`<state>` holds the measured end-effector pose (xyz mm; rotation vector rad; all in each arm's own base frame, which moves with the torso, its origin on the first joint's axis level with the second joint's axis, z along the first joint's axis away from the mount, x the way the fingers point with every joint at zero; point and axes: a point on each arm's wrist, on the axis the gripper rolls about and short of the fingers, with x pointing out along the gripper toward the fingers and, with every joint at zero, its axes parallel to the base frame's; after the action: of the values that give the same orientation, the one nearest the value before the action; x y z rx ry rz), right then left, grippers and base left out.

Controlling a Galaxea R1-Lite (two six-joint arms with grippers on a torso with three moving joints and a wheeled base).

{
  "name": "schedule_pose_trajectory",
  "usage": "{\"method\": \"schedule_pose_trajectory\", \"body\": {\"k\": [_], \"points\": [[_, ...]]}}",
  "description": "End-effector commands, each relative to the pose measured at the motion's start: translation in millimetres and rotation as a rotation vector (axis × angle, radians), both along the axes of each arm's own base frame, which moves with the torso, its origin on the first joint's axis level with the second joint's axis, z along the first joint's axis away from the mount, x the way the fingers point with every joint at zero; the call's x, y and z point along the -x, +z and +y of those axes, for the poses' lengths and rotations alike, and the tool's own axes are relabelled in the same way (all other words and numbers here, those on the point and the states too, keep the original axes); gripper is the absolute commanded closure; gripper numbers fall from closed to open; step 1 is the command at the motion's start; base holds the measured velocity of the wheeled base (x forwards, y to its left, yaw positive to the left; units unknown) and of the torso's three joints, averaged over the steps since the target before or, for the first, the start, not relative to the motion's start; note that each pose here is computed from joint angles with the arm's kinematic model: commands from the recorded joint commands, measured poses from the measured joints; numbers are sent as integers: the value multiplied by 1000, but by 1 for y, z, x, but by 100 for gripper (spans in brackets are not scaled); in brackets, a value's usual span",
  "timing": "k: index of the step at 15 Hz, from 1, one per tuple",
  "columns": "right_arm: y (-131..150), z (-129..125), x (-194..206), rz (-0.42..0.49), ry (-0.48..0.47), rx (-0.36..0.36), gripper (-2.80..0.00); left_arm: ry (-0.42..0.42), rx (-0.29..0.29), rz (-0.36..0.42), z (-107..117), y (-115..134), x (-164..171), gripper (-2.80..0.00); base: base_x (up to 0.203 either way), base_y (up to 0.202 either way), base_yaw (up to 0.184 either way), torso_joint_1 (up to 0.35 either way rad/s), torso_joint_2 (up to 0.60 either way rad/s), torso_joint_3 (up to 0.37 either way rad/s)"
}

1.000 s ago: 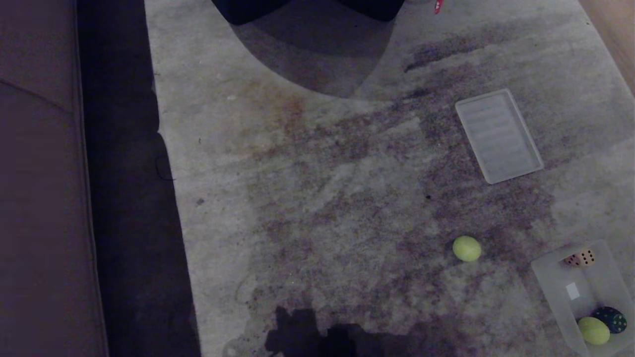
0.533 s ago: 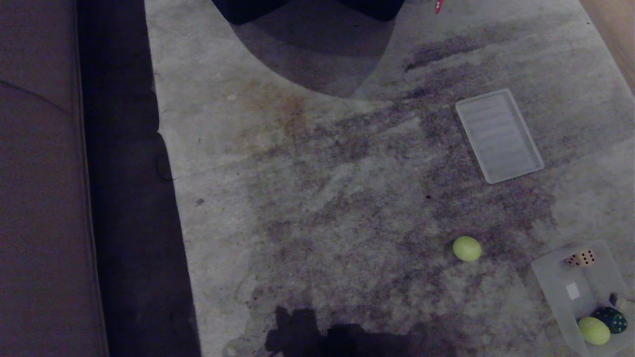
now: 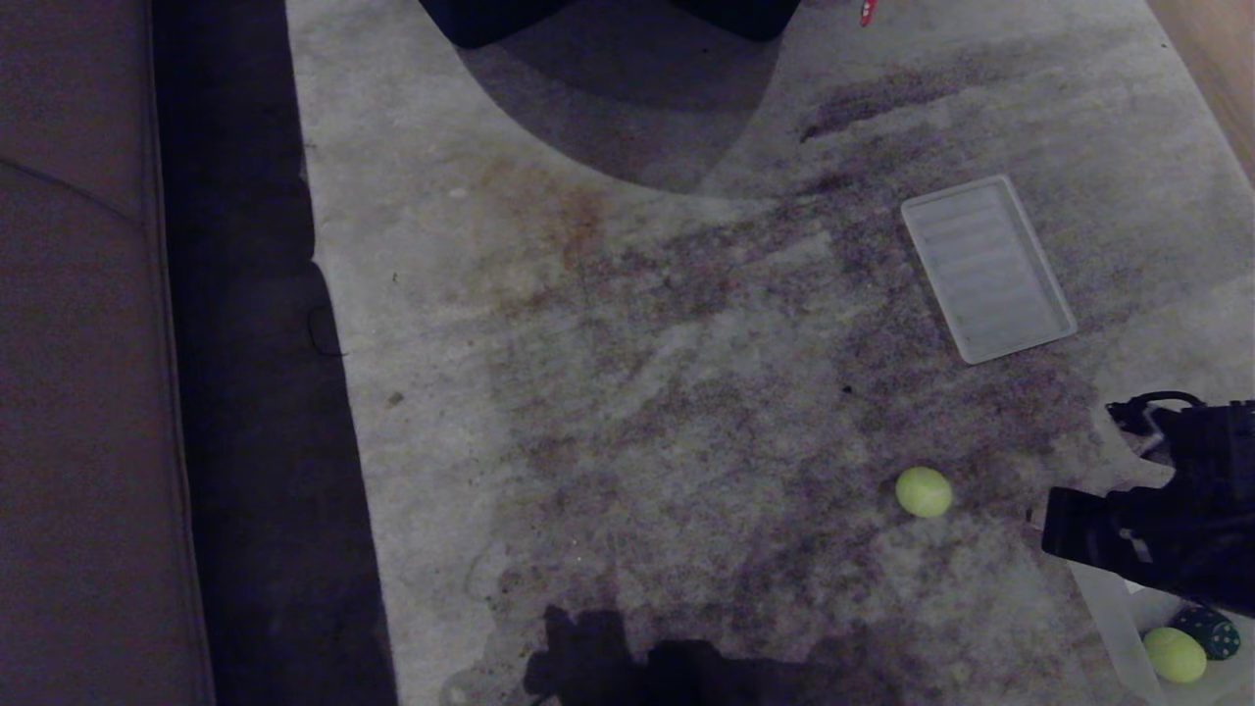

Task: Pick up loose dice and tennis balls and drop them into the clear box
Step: Pick up the ball on the floor

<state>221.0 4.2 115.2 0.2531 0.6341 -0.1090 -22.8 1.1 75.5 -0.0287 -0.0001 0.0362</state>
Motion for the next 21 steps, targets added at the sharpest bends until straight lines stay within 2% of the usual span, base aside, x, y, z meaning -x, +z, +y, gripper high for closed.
{"method": "schedule_pose_trajectory", "body": {"k": [1, 2, 3, 7, 10, 12, 15, 21], "points": [[-43, 2, -40, 148, -5, -4, 0, 1, 0, 3, 0, 0, 0, 0, 0, 0, 0, 0, 0, 0], [-53, 2, -51, 168, -9, -5, 0, 1, 0, 3, 0, 0, 0, 0, 0, 0, 0, 0, 0, 0], [-60, 2, -59, 178, -13, -4, -280, 1, 0, 3, 0, 0, 0, 0, 0, 0, 0, 0, 0, 0], [-85, 2, -81, 199, 20, 41, -280, 1, 0, 3, 0, 0, 0, 0, 0, 0, 0, 0, 0, 0], [-95, 1, -99, 176, 0, 65, -280, 1, 0, 3, 0, 0, 0, 0, 0, 0, 0, 0, 0, 0], [-106, 1, -105, 184, -4, 66, -280, 1, 0, 3, 0, 0, 0, 0, 0, 0, 0, 0, 0, 0], [-119, 1, -121, 148, -8, 68, -280, 1, 0, 3, 0, 0, 0, 0, 0, 0, 0, 0, 0, 0], [-124, -13, -146, 88, -51, 68, -280, 1, 0, 3, 0, 0, 0, 0, 0, 0, 0, 0, 0, 0]]}}
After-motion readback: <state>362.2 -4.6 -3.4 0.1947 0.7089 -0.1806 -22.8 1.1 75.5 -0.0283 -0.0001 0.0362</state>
